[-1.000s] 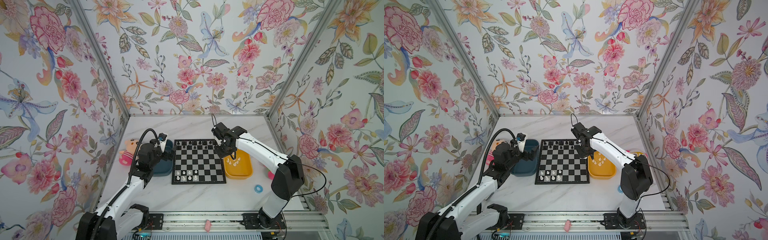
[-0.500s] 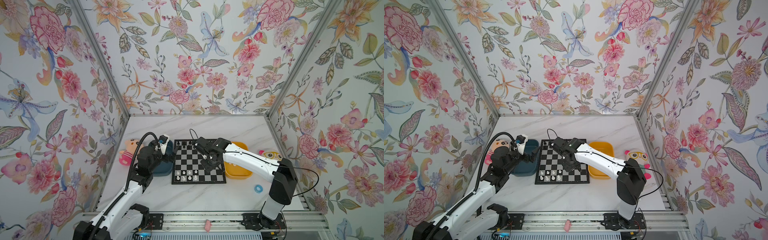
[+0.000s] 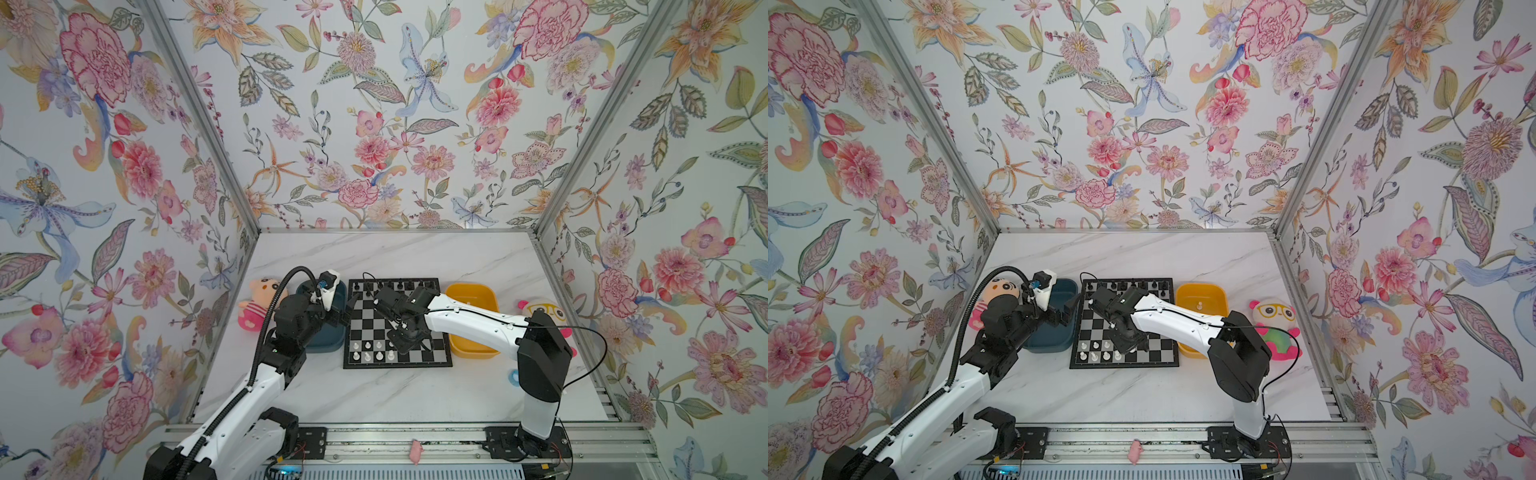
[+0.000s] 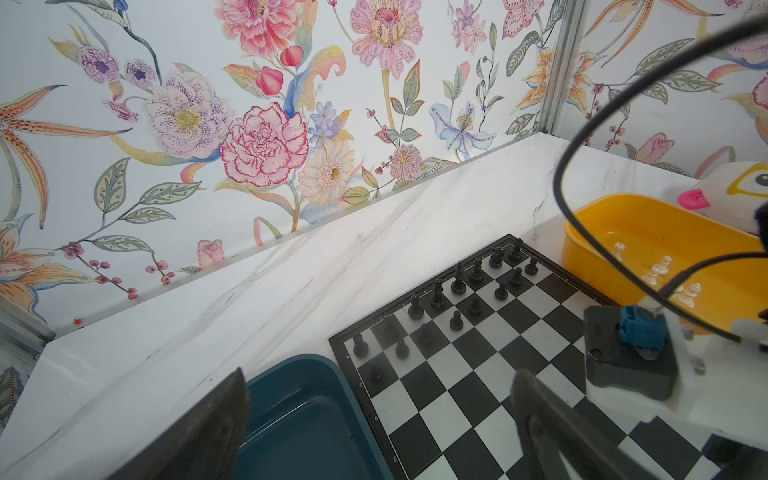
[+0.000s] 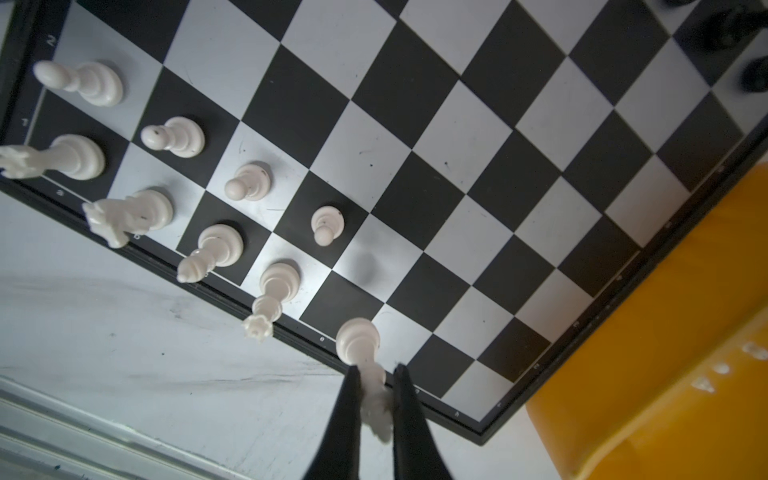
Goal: Set up the chess pieces on the board
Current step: 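Lower the pawn onto a square beside the other white pawns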
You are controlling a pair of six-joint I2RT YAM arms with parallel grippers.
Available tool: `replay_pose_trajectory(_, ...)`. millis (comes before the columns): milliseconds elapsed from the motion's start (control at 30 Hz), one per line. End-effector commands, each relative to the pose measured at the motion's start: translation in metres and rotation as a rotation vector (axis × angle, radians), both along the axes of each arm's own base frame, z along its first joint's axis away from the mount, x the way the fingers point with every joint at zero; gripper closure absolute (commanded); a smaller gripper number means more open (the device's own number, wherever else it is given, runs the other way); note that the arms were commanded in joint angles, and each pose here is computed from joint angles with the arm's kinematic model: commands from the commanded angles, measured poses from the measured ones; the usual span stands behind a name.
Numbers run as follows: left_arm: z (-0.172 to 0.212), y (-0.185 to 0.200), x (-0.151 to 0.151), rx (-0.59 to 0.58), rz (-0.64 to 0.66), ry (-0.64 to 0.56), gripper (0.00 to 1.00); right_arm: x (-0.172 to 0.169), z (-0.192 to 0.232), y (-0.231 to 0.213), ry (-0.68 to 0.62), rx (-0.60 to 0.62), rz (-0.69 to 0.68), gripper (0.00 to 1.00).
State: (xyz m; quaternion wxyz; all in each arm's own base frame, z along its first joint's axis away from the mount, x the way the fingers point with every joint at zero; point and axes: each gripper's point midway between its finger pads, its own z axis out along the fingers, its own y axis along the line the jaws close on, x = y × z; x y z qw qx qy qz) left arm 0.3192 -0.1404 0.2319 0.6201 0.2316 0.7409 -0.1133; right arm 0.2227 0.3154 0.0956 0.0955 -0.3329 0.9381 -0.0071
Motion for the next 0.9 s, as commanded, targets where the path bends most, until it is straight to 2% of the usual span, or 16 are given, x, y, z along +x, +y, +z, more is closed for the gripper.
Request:
replay_pose_trajectory(0, -0.001, -0.002, -0.004, 0.007, -0.007, -0.010, 0.01, -0.005, -0.016, 0.002, 0.028, -0.020, -0.010, 1.00)
replay_pose_trajectory(533, -0.001, -0.002, -0.005, 0.009, -0.006, -0.010, 0.01, -0.011, -0.034, 0.000, 0.049, -0.065, -0.002, 0.99)
replay_pose_trajectory(667, -0.001, -0.003, -0.005, 0.010, -0.009, -0.010, 0.01, -0.014, -0.036, 0.001, 0.054, -0.068, -0.001, 0.94)
replay_pose_trajectory(867, -0.002, -0.003, -0.005, 0.012, -0.010, -0.009, 0.01, -0.015, -0.033, 0.003, 0.050, -0.060, 0.000, 0.80)
